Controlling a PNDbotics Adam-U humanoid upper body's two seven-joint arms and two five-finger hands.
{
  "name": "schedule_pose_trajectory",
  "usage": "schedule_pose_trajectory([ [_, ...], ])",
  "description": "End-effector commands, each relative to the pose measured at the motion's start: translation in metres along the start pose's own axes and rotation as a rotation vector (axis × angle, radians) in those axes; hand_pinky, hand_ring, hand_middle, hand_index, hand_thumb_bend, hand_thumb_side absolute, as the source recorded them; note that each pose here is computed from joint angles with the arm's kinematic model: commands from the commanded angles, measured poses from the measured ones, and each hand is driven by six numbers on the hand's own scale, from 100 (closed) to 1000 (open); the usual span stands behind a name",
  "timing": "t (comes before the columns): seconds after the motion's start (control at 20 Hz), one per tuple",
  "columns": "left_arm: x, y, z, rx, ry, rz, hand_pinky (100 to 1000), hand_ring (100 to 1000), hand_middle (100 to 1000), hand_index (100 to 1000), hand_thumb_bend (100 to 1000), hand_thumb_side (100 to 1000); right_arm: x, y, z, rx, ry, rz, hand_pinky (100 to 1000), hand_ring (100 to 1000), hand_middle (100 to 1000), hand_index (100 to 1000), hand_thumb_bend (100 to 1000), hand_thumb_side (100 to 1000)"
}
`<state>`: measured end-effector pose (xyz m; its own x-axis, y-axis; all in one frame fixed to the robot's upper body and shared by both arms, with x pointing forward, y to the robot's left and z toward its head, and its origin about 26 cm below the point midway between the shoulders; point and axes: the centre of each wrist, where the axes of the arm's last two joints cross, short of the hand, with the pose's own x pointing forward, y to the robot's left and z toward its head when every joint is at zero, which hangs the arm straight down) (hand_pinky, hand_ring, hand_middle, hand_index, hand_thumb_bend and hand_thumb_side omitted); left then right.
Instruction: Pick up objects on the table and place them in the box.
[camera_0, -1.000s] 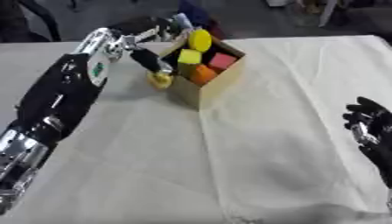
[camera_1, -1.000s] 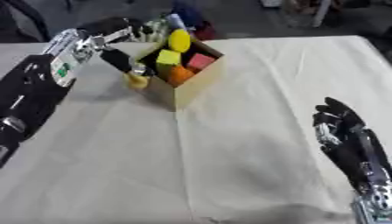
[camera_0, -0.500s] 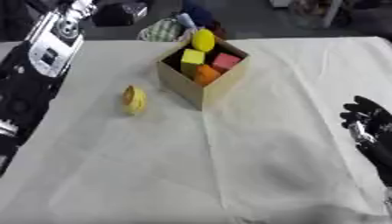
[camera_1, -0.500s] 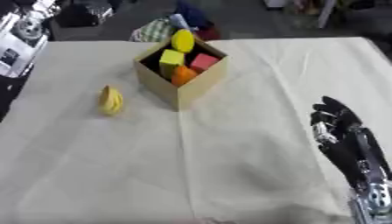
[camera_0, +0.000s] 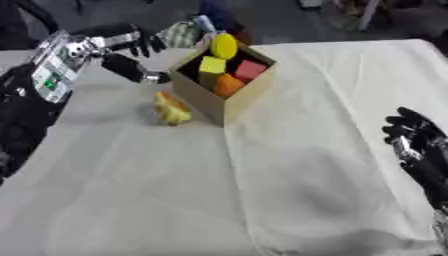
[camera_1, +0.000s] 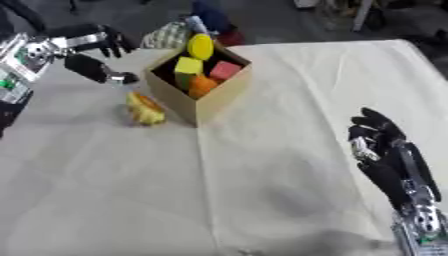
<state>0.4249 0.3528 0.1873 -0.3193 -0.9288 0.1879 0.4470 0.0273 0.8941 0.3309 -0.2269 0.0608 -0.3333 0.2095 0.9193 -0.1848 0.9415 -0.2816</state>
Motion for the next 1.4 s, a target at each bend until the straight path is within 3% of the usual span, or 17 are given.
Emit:
schedule_pose_trajectory([
  [0.05,-0.001,0.005,-0.001,-0.009,0.009,-0.032,717,731,758,854,501,440,0.006,-0.006,-0.003,-0.005,-0.025,0.018,788,797,781,906,100,484],
  [0.15,0.000,-0.003,-0.007,-0.001,-0.006,-0.027,710,726,751,844,466,369,0.007,-0.006,-0.004,-0.003,-0.026,0.016,788,797,781,906,100,484],
  [0.6,0.007,-0.038,-0.033,-0.139,-0.041,-0.046,675,692,716,813,413,211,0.006,-0.005,-0.003,-0.003,-0.025,0.014,788,797,781,906,100,484],
  [0.65,0.007,-0.039,-0.034,-0.136,-0.038,-0.054,634,643,668,779,375,100,0.006,-0.005,-0.003,-0.004,-0.025,0.014,788,797,781,906,100,484],
  [0.75,0.008,-0.038,-0.034,-0.093,-0.026,-0.083,553,559,567,699,314,100,0.006,-0.005,-0.003,-0.004,-0.023,0.013,788,797,781,906,100,485],
  [0.8,0.008,-0.036,-0.033,-0.055,-0.022,-0.097,545,552,560,693,307,100,0.006,-0.005,-0.003,-0.004,-0.023,0.013,788,797,781,906,100,485],
  [0.95,0.014,-0.014,-0.022,0.102,-0.034,-0.142,447,463,457,589,245,100,0.006,-0.005,-0.003,-0.006,-0.021,0.014,788,796,781,906,100,484],
  [1.2,0.048,0.055,0.011,0.364,-0.104,-0.220,443,454,443,574,247,100,0.004,-0.005,-0.002,-0.005,-0.014,0.014,788,797,781,906,100,484],
  [1.3,0.064,0.075,0.011,0.439,-0.122,-0.227,446,454,441,575,241,100,0.004,-0.005,-0.001,-0.002,-0.012,0.013,788,796,781,906,100,484],
  [1.4,0.076,0.082,-0.003,0.475,-0.128,-0.214,456,459,446,583,233,100,0.004,-0.004,-0.002,0.002,-0.011,0.011,788,797,781,906,100,484],
])
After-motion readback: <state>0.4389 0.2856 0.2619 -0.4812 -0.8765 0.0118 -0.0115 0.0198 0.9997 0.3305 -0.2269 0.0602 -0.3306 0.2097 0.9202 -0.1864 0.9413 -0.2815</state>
